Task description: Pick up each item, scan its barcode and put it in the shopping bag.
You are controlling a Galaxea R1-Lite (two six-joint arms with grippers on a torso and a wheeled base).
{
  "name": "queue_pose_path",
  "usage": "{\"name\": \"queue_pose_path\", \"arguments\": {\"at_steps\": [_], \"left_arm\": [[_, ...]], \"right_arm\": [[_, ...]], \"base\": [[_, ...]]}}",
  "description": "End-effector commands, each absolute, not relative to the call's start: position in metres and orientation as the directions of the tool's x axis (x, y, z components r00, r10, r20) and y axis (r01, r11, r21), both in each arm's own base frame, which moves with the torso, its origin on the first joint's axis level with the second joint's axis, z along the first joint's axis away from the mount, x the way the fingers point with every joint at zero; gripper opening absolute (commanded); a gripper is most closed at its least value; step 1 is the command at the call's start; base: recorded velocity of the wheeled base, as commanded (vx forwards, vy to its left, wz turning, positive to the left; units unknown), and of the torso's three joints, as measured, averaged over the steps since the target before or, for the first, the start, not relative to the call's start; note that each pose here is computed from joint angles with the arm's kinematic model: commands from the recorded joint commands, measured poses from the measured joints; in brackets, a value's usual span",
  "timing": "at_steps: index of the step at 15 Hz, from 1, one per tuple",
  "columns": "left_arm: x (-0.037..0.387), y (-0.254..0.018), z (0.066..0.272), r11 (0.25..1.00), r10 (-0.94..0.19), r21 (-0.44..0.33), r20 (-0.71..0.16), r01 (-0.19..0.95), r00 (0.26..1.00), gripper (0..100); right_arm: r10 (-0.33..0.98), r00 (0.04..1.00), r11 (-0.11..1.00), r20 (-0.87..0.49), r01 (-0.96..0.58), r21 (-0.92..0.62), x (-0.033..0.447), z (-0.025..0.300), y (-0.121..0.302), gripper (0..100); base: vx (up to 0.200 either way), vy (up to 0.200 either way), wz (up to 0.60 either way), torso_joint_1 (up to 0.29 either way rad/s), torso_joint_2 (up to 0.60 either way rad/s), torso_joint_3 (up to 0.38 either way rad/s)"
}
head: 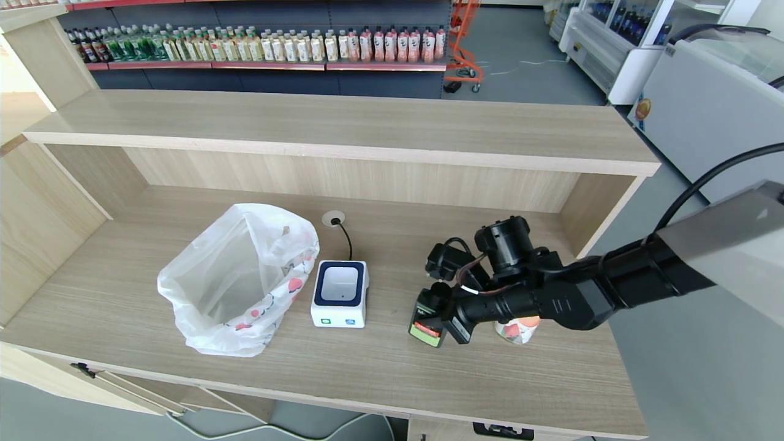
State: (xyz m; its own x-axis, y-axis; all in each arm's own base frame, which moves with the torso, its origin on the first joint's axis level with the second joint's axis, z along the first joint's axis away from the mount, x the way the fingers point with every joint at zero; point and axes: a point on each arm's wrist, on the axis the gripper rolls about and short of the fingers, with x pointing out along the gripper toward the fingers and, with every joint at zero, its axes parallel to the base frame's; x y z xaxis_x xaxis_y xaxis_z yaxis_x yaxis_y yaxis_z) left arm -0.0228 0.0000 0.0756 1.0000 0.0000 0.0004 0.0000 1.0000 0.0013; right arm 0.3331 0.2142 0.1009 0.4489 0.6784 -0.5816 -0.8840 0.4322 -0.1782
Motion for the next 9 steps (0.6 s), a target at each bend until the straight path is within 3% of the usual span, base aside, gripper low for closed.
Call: {"name": "queue_pose_path", "arguments": {"at_steps": [1, 9], "left_arm": [[-0.023, 0.000, 0.076, 1.000, 0.000, 0.002, -0.002, 0.000, 1.000, 100], [-0.023, 0.000, 0.076, 1.000, 0.000, 0.002, -0.002, 0.000, 1.000, 100]], "right_arm": [[0.697, 0.471, 0.437, -0.541, -0.877, -0.201, 0.323, 0.123, 0.210, 0], [0.729, 0.631, 0.655, -0.267, -0.756, 0.003, 0.282, 0.240, 0.161, 0]], "base": [[0.000, 0.000, 0.00, 0.000, 0.00, 0.000], [0.000, 0.000, 0.00, 0.000, 0.00, 0.000]]}}
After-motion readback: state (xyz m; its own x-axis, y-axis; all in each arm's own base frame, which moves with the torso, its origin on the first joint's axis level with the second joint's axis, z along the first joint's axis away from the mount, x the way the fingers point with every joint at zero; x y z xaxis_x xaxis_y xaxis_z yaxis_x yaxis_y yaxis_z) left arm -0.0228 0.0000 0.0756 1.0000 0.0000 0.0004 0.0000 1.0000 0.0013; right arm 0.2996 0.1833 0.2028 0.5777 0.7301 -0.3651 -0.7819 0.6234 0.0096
